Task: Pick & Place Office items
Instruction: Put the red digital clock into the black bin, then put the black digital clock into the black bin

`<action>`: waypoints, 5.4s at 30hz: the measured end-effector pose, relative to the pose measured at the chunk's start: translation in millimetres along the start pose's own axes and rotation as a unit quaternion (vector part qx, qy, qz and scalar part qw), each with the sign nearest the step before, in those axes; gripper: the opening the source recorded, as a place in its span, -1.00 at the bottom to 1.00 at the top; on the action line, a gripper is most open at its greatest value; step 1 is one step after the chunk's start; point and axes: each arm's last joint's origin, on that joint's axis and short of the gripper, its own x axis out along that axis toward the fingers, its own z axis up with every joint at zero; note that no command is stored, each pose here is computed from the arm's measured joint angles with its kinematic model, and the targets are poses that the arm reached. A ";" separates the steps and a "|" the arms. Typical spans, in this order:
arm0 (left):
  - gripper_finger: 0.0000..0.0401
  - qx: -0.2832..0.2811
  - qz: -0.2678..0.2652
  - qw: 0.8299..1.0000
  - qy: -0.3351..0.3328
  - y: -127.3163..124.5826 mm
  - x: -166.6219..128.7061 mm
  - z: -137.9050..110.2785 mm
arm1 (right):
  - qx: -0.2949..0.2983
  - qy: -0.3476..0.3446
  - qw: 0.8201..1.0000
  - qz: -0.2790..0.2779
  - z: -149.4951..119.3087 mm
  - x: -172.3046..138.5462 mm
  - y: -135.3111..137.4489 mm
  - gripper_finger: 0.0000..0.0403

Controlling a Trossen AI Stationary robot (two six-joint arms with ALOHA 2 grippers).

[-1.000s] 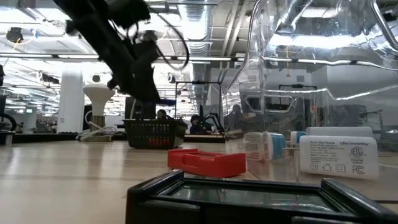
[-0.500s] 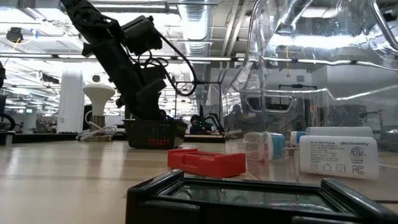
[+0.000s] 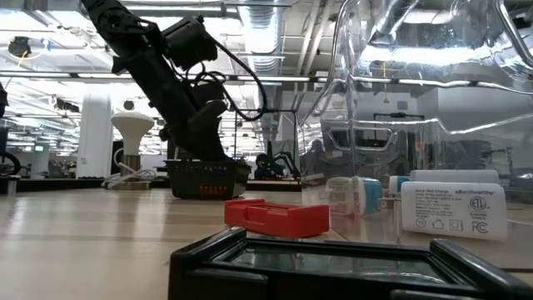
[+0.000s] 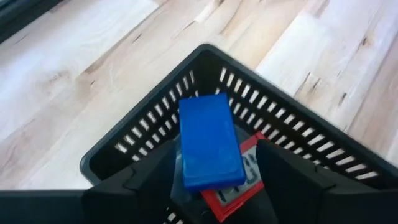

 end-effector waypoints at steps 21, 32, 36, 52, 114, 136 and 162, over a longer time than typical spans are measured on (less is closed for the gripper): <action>0.42 0.382 -0.374 0.836 -0.126 -116.3 -83.0 -41.2 | -0.013 0.008 1.000 0.001 -1.2 -0.2 -1.5 0.13; 0.60 0.387 -0.389 0.826 -0.132 -149.0 -37.4 -78.6 | 0.009 0.017 1.000 0.005 -1.8 -0.7 -1.2 0.13; 0.58 0.373 -0.395 0.828 -0.139 -154.6 -24.3 -87.3 | 0.014 0.025 1.000 0.008 -2.3 -0.7 -1.1 0.13; 0.56 0.368 -0.412 0.821 -0.145 -174.5 5.8 -97.9 | 0.028 0.031 0.999 0.008 -2.5 1.5 -1.3 0.13; -0.22 -0.004 -0.106 0.989 -0.099 -3.6 -51.2 -0.3 | -0.017 0.035 0.999 -0.004 -4.6 4.9 -7.4 0.13; -0.11 0.062 -0.124 0.990 0.007 -8.8 -6.2 -26.1 | -0.009 0.028 1.000 -0.006 -4.0 4.9 -7.3 0.13; 0.20 0.100 -0.180 0.977 -0.052 -12.6 -36.0 -10.5 | -0.010 0.026 1.000 -0.007 -3.9 5.0 -7.4 0.13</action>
